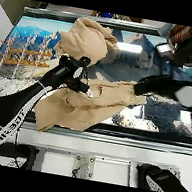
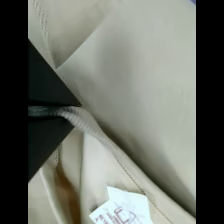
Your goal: Fold the clothes and pants, and hang the long-sleeved shirts on hangers.
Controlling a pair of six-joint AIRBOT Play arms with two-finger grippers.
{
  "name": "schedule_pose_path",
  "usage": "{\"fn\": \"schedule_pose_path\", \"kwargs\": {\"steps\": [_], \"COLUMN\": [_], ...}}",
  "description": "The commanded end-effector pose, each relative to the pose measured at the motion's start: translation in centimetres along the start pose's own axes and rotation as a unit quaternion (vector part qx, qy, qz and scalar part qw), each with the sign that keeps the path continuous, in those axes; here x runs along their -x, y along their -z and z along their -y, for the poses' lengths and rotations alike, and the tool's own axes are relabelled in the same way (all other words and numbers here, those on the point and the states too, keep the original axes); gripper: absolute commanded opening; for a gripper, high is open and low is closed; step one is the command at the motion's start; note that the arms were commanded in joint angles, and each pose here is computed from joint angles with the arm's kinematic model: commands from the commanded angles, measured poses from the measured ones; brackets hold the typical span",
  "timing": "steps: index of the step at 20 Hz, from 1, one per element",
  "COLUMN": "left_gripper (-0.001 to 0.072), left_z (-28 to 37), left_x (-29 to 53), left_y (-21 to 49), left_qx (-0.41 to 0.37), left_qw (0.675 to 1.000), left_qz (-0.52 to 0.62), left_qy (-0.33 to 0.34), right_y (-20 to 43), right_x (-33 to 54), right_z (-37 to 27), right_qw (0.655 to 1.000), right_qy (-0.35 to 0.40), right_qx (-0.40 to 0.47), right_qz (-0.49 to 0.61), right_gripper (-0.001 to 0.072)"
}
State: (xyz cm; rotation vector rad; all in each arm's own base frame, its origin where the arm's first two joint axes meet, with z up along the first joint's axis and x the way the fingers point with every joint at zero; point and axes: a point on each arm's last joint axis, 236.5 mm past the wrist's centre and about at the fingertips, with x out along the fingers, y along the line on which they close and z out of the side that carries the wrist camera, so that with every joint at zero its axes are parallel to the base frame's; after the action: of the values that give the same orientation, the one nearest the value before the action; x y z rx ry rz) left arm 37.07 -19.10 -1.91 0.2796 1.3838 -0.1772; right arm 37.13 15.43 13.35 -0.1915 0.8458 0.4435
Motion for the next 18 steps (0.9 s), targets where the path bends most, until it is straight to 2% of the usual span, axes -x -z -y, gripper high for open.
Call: {"fn": "schedule_pose_path", "kwargs": {"steps": [1,2,3,5,6,10,12,18], "left_gripper": [0.0025,0.0025,0.0025,0.0025,0.0025,0.0025,0.0025,0.0025], "left_z": [-0.1,-0.2,-0.2,-0.2,-0.2,-0.4,-0.4,-0.5], "left_x": [2.0,2.1,2.1,2.1,2.1,2.1,2.1,2.3], "left_y": [-0.5,-0.6,-0.5,-0.3,-0.3,0.3,0.3,0.8], "left_qx": [0.005,0.005,0.005,0.005,0.005,0.005,0.005,0.006], "left_qw": [1.0,1.0,1.0,1.0,1.0,1.0,1.0,1.0], "left_qz": [0.026,0.028,0.027,0.022,0.022,0.009,0.009,0.001], "left_qy": [0.008,0.008,0.008,0.007,0.007,0.003,0.003,0.001], "right_y": [1.1,1.2,1.5,2.3,2.9,3.6,3.6,3.4], "right_x": [-8.5,-10.8,-12.7,-15.9,-17.2,-20.3,-21.0,-21.2], "right_z": [-6.5,-8.4,-9.8,-11.6,-12.0,-11.7,-11.5,-7.5], "right_qw": [0.999,0.998,0.998,0.996,0.996,0.995,0.996,0.991], "right_qy": [-0.023,-0.037,-0.046,-0.054,-0.054,-0.043,-0.042,-0.011], "right_qx": [0.013,0.025,0.032,0.044,0.035,0.0,-0.003,-0.098], "right_qz": [-0.039,-0.037,-0.039,-0.053,-0.065,-0.086,-0.084,-0.089], "right_gripper": [0.0221,0.0495,0.0526,0.0523,0.0488,0.0463,0.0346,0.035]}}
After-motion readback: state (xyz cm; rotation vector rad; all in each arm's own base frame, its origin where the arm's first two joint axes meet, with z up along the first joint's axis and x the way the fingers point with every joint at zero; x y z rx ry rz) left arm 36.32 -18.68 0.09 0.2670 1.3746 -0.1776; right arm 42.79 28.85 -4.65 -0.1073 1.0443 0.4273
